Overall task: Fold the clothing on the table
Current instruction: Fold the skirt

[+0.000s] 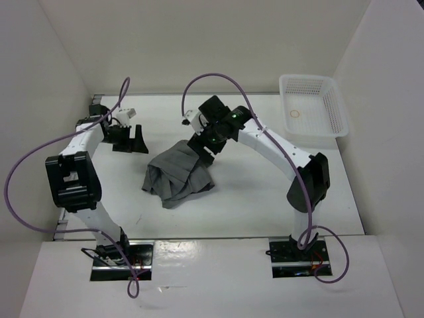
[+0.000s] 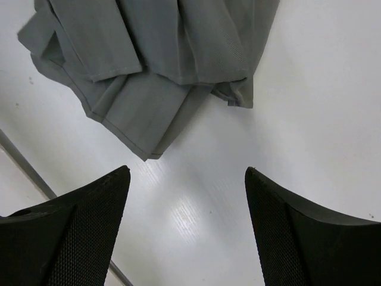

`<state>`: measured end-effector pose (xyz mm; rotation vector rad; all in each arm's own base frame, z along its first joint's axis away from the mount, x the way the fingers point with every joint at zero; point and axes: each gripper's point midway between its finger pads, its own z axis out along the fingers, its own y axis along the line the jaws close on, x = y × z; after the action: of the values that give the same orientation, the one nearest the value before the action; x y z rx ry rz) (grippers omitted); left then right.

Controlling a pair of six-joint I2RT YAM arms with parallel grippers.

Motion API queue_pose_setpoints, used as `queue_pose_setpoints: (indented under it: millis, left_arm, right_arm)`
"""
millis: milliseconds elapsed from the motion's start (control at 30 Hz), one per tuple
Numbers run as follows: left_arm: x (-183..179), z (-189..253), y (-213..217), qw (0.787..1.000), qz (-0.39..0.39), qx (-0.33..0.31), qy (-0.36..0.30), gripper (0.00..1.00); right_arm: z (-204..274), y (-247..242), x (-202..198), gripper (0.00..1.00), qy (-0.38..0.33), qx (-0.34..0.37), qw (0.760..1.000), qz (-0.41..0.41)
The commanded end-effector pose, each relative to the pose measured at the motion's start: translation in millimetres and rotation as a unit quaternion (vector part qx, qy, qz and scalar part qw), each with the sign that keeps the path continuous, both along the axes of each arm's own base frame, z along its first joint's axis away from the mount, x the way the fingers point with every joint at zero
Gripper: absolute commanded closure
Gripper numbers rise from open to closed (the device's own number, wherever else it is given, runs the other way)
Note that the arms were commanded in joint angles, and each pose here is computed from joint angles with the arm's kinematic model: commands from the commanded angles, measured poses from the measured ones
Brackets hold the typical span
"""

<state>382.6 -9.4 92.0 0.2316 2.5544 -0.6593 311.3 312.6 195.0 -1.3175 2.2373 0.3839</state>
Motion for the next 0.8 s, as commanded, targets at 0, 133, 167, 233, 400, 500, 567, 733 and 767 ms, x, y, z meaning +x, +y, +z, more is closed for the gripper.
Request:
queue_pose_setpoints:
  millis: [0,133,167,233,400,500,567,733,767]
  left_arm:
    - [-16.8,15.2,14.7,1.0,0.018,0.008,-0.002,0.01]
    - [-28.1,42.6,42.1,0.998,0.057,0.012,-0.035,0.01]
    - [-31.2,49.6,45.8,0.997,0.064,0.007,-0.041,0.01]
    - [-42.3,62.5,58.6,0.994,0.088,0.009,-0.057,0.01]
    - [-66.6,83.8,72.2,0.988,0.122,0.033,-0.084,0.01]
    - [-78.7,88.2,73.5,0.986,0.133,0.049,-0.094,0.01]
    - [-80.4,92.9,75.7,0.983,0.137,0.054,-0.106,0.01]
    - [-89.7,82.5,74.1,0.984,0.138,0.052,-0.096,0.01]
    - [-91.8,79.3,75.9,0.984,0.142,0.051,-0.091,0.01]
  right_arm:
    - [-6.9,15.7,6.8,0.18,-0.017,0.021,1.0,0.002]
    - [-24.1,26.1,12.9,0.18,-0.005,0.024,1.0,0.002]
    - [-24.3,29.2,13.2,0.18,0.0,0.029,1.0,0.0]
    - [-31.0,34.3,18.4,0.18,0.0,0.028,1.0,0.0]
    - [-32.4,48.7,27.6,0.19,0.003,0.042,0.999,0.003]
    - [-36.5,56.2,27.3,0.19,0.016,0.05,0.999,0.008]
    - [-44.3,57.4,28.5,0.2,0.023,0.044,0.999,0.007]
    - [-46.7,67.2,31.1,0.22,0.032,0.052,0.998,0.016]
    - [-52.2,69.8,31.6,0.22,0.038,0.052,0.998,0.018]
